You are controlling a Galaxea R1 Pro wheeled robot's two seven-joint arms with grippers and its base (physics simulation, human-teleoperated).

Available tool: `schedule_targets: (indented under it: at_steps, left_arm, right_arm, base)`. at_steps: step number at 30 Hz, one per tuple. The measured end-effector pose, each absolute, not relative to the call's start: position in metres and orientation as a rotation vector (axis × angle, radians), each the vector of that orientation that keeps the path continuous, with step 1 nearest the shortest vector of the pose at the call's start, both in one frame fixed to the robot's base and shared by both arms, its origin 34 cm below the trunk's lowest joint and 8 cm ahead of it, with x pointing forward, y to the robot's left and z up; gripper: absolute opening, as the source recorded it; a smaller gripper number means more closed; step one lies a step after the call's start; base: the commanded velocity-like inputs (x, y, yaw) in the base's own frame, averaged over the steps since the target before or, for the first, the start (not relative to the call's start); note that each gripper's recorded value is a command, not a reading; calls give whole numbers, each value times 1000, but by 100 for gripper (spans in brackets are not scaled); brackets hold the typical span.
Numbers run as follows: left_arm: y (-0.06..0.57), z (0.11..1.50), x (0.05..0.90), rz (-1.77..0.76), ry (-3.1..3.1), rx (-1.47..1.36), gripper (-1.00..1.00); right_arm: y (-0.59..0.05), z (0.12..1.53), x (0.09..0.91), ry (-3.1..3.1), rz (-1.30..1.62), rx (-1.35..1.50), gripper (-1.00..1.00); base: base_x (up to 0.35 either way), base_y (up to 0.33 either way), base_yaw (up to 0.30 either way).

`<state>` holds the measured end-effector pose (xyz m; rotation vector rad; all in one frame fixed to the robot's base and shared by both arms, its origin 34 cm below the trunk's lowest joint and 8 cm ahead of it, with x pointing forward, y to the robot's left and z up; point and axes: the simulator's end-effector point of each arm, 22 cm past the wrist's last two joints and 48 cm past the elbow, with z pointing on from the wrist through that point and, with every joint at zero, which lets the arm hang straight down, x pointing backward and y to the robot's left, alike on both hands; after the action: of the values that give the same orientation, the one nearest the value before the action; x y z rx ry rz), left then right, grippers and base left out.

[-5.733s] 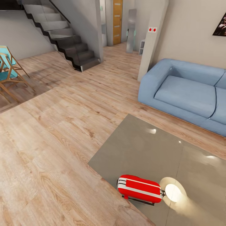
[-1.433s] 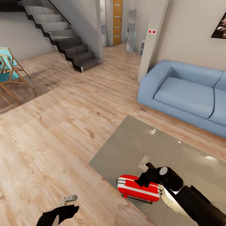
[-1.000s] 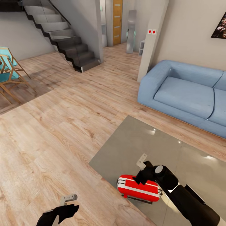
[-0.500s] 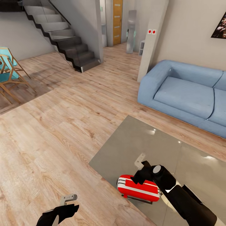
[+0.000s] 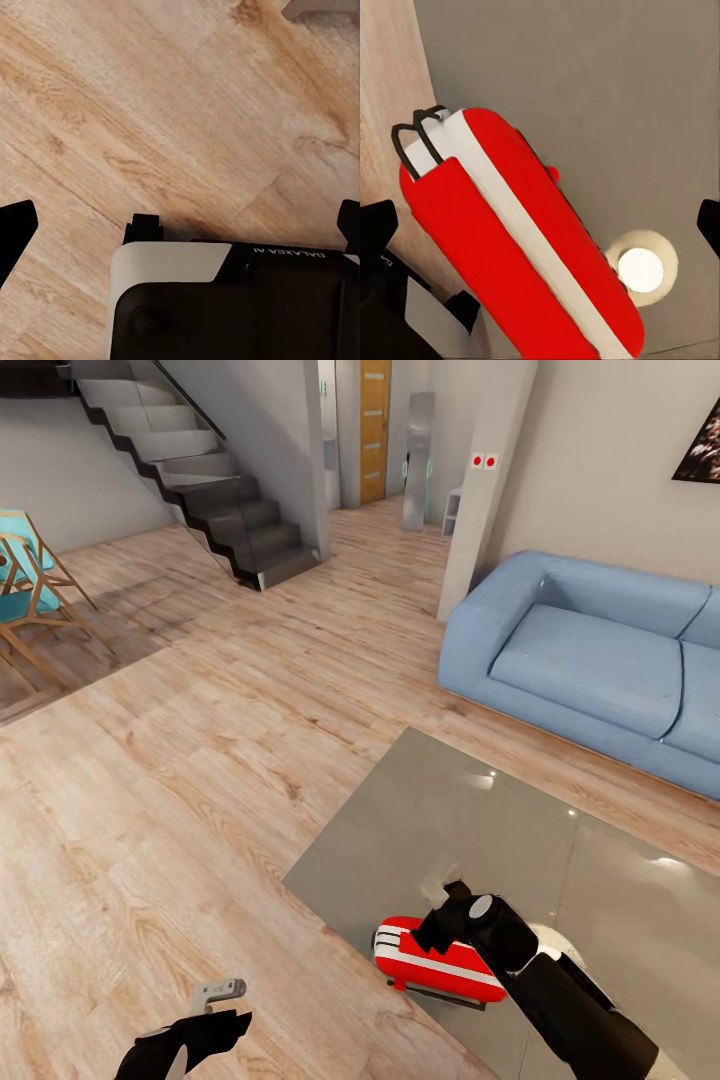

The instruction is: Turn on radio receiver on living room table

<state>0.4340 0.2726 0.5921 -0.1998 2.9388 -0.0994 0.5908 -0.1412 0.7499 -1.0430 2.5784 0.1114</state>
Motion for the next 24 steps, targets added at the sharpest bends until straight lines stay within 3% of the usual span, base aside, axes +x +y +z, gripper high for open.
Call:
schedule_targets:
  at_steps: [24]
  left_arm:
    - [273,592,434,-99,2939,-202,100]
  right_arm:
    - [-130,725,567,2573,127,-1162,100]
  base:
    - [0,0,0]
